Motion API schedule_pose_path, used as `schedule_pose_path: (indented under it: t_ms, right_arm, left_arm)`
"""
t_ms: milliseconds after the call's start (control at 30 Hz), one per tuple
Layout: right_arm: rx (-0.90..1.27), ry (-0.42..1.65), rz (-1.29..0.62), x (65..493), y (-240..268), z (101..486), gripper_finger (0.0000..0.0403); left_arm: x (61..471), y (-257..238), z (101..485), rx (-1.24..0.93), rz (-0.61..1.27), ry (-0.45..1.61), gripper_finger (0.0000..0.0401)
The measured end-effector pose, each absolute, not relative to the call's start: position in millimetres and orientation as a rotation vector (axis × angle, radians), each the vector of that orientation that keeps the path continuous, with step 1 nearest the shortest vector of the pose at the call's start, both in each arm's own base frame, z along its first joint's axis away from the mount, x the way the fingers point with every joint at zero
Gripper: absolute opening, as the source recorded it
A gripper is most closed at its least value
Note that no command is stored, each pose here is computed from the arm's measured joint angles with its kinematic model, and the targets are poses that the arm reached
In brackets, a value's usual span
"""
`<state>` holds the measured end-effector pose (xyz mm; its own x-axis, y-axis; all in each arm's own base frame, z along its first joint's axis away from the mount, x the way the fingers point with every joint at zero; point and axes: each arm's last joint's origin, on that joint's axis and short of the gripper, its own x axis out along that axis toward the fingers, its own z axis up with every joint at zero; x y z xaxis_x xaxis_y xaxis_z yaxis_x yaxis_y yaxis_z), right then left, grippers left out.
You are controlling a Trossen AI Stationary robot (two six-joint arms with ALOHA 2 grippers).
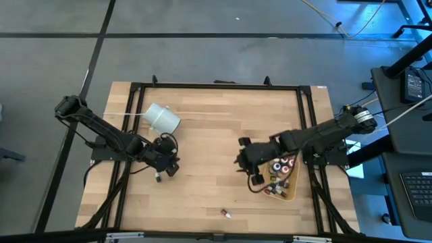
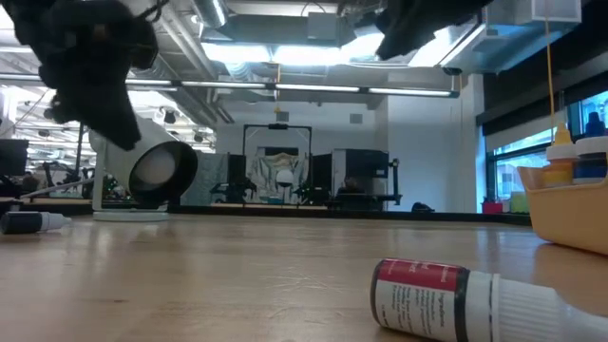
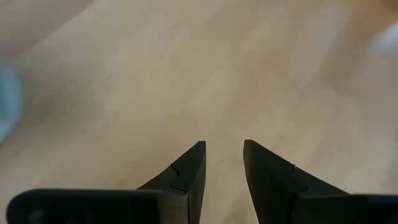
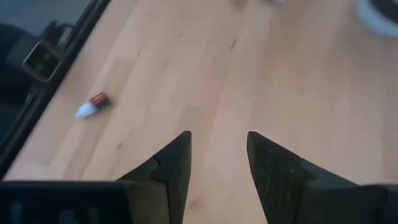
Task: Pick & Place food coloring
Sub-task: Put the top small black food coloring bottle into the yellow bin
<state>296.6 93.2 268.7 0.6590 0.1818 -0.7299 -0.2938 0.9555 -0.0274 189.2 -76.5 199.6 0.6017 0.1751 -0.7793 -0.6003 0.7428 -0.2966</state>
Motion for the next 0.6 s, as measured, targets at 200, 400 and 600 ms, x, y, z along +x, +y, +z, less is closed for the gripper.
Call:
schedule_pose_path:
  t_ms: [200,400,600]
  right_arm:
    - [-0.147,0.752,0.246,303.9,82.0,272.5,0.0157]
    - [-0.149,0.752,0.239,304.7,79.2,272.5,0.0157]
    - [-0.166,0.749,0.245,304.8,79.0,272.6,0.0157]
  left_arm:
    - [180.8,-74.5,189.0,-0.663,0.596,0.941,0.0106]
    - [180.0,-75.6,178.1,-0.643,0.637,1.043,0.0103]
    - [180.3,-75.7,177.6,-0.545,0.576,1.072,0.0106]
